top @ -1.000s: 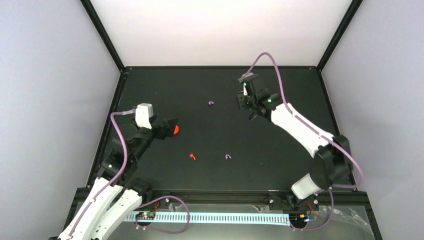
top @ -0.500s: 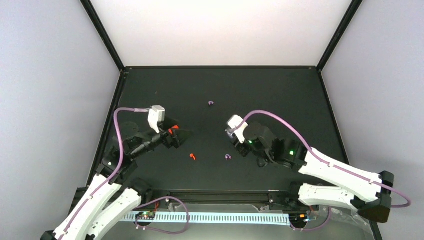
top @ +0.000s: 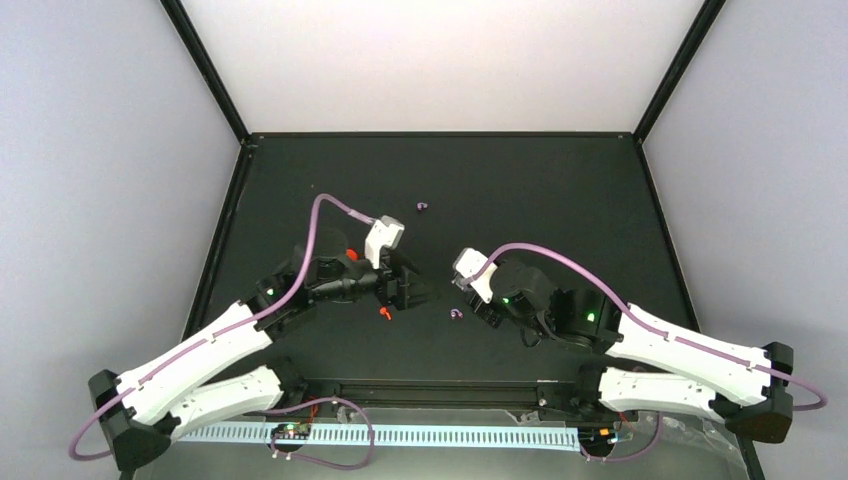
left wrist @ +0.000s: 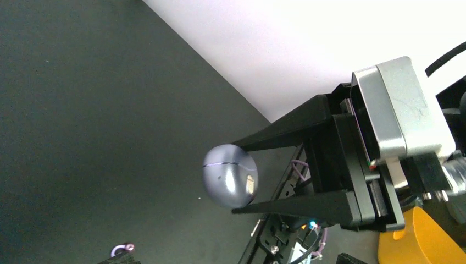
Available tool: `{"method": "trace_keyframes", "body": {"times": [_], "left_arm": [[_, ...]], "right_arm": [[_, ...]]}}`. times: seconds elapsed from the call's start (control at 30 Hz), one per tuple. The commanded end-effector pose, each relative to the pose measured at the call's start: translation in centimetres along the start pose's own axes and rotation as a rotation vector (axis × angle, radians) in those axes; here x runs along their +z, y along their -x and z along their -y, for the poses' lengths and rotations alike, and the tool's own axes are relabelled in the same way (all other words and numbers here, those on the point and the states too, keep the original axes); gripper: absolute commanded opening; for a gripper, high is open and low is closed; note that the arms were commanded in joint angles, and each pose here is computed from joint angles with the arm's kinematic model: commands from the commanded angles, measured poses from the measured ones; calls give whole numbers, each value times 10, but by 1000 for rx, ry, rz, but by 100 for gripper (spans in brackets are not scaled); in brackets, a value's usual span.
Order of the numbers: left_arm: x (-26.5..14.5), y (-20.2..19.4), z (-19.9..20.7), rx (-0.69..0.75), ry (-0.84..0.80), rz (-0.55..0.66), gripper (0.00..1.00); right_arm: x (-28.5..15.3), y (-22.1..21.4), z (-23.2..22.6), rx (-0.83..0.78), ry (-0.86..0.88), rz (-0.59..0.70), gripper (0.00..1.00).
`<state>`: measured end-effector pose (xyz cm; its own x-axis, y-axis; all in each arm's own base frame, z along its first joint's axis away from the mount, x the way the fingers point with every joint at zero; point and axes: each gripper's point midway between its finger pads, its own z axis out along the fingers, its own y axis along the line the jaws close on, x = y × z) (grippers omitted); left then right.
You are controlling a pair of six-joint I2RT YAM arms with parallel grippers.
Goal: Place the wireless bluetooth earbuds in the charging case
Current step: Pick up the charging case at the center of the board.
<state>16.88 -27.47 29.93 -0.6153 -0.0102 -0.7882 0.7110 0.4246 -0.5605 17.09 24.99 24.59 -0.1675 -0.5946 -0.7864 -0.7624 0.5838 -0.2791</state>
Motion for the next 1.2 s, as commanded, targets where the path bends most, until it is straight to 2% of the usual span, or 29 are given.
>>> {"method": "trace_keyframes", "body": {"times": [0.0,0.27,0.8,1.17], "left_arm": [[13,16,16,-10,-6,15,94],[37,10,2,-45,38,-18,85],[64,-8,10,-78,-29,-112,55],[70,-19,17,-110,-81,-138,43]], "right_arm": [[-4,17,-3,-13,11,47,1],[-8,30,-13,2,58,83,1],[-9,44,-19,22,87,131,1],[-10,50,-18,38,84,162,1]]}}
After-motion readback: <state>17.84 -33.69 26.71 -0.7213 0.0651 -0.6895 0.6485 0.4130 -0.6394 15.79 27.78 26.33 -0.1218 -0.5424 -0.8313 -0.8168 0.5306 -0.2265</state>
